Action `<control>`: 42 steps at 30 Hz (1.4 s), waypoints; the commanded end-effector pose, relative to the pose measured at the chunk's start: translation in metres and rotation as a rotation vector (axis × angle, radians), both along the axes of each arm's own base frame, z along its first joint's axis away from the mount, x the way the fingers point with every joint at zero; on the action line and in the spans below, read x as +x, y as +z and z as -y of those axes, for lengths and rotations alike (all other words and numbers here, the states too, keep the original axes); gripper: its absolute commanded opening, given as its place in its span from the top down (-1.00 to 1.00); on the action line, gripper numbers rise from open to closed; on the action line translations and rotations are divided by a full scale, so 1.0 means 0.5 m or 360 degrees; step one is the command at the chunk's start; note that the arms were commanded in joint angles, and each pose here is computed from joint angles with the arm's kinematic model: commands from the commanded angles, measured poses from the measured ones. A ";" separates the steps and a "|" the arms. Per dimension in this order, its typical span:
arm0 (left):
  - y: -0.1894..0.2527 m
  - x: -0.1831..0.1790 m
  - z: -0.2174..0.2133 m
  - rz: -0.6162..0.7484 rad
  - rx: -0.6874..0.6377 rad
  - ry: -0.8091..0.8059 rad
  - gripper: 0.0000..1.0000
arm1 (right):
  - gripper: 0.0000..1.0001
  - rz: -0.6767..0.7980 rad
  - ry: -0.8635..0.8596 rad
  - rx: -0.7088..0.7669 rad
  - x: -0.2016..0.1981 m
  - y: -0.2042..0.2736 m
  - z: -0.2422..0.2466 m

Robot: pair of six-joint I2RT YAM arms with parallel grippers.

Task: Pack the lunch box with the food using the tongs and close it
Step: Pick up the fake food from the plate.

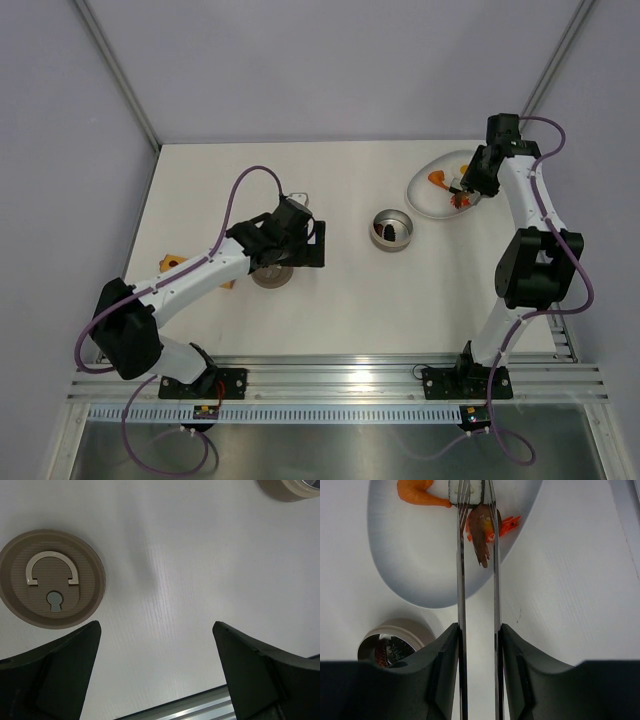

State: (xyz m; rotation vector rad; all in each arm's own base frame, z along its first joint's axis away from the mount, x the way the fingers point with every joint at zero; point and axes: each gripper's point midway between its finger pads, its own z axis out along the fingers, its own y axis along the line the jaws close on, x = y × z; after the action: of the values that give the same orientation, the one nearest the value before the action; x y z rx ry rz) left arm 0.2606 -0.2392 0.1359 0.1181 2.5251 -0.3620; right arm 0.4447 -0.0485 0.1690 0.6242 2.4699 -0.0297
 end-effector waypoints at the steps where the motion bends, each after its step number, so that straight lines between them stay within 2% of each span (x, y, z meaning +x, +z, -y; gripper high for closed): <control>1: 0.026 0.022 0.020 0.0073 -0.0061 -0.0028 -0.98 | 0.10 0.0025 0.0011 0.0027 -0.016 0.011 -0.005; 14: 0.025 0.021 0.021 0.0070 -0.0064 -0.0034 -0.98 | 0.06 -0.0062 0.0042 0.0093 -0.058 -0.046 -0.025; 29: 0.022 0.023 0.030 0.0052 -0.0075 -0.0044 -0.98 | 0.07 -0.0004 0.0110 0.0180 -0.064 -0.018 -0.051; 42: 0.021 0.023 0.029 0.0049 -0.0071 -0.0037 -0.98 | 0.07 -0.0029 0.0134 0.0220 -0.067 -0.032 -0.061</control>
State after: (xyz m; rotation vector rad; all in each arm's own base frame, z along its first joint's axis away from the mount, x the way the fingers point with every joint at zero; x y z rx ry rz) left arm 0.2608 -0.2418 0.1294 0.1350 2.5421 -0.3595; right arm 0.4093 -0.0186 0.1381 0.5981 2.5771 0.1496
